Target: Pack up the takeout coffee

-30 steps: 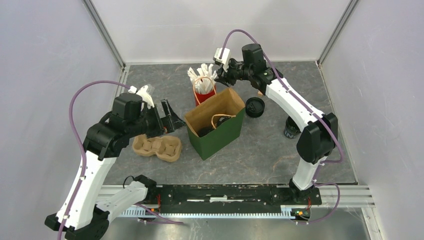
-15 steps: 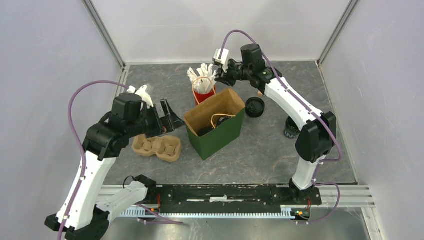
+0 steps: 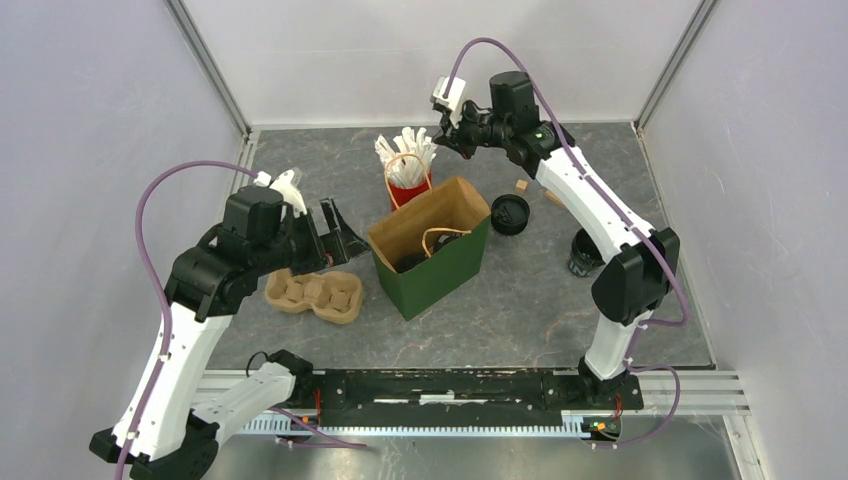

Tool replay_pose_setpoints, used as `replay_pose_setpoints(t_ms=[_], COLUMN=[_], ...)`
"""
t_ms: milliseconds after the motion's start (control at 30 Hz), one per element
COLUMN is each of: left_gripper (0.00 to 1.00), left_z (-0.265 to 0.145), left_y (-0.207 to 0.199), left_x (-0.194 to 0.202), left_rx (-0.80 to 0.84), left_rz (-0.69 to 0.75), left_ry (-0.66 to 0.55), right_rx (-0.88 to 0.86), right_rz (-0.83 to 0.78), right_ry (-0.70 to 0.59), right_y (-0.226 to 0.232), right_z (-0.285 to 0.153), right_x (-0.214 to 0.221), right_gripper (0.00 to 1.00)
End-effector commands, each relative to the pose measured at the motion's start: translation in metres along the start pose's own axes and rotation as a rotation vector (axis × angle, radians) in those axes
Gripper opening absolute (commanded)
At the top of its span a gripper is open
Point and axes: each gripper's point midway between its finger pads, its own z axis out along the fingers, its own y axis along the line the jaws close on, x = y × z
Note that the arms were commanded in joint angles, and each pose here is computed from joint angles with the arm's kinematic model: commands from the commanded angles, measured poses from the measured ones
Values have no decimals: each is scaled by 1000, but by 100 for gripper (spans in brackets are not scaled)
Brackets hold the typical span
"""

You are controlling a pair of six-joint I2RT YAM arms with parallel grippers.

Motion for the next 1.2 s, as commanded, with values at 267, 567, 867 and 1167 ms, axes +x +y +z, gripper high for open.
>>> replay_pose_setpoints(t_ms=[267, 567, 867, 1167], left_gripper=[100, 100, 100, 100], left_z=[-6, -8, -8, -10], left_y=[-3, -6, -1, -1], left_x=[-11, -12, -13, -18], left_rx=[10, 24, -1, -8], left_rz=[72, 78, 82, 94], left_ry=[-44, -47, -50, -70], right_rx=[99, 127, 340, 427], right_rz=[21, 25, -6, 17], right_ry=[-102, -98, -134, -223], right_y=[-4, -5, -10, 17], right_z=[-56, -77, -154, -223], right_x=[-60, -76, -114, -146], right_gripper=[0, 0, 0, 0])
